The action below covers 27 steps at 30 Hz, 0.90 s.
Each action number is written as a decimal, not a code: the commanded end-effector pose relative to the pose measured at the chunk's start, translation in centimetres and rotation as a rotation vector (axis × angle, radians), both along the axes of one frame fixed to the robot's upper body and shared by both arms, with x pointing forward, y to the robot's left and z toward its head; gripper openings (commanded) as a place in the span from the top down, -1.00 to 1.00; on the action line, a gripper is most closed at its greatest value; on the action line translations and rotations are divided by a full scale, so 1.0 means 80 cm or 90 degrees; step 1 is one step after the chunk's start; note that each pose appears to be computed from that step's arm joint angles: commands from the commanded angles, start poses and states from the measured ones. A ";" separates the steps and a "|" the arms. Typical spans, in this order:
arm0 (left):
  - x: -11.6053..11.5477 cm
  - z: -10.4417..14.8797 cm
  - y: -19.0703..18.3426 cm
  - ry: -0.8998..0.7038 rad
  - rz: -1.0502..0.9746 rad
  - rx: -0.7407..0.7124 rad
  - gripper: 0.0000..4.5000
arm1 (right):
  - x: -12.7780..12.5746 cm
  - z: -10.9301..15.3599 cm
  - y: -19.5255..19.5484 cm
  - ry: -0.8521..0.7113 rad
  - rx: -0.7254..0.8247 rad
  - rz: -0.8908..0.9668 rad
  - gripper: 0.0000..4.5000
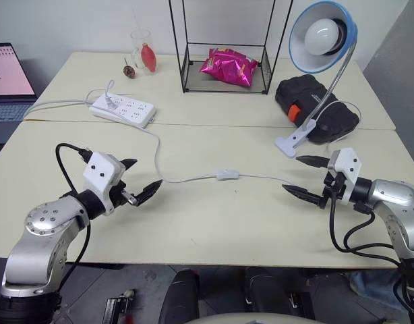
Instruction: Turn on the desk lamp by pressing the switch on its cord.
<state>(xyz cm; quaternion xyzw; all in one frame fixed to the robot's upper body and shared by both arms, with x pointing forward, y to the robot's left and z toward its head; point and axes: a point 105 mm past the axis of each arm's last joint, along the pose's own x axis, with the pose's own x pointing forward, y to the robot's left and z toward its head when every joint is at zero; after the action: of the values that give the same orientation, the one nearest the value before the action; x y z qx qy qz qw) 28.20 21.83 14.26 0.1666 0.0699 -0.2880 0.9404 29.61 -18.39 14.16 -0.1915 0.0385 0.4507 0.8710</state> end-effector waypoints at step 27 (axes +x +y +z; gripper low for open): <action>0.037 0.001 -0.088 0.054 -0.237 -0.058 -0.99 | -0.015 0.014 0.032 0.010 0.006 0.001 -1.00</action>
<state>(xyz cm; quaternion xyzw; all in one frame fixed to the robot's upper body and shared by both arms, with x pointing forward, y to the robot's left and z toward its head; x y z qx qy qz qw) 31.04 15.93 14.22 0.1301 0.0614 -0.4357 0.8885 28.86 -16.46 14.31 -0.1836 0.0541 0.4511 0.8717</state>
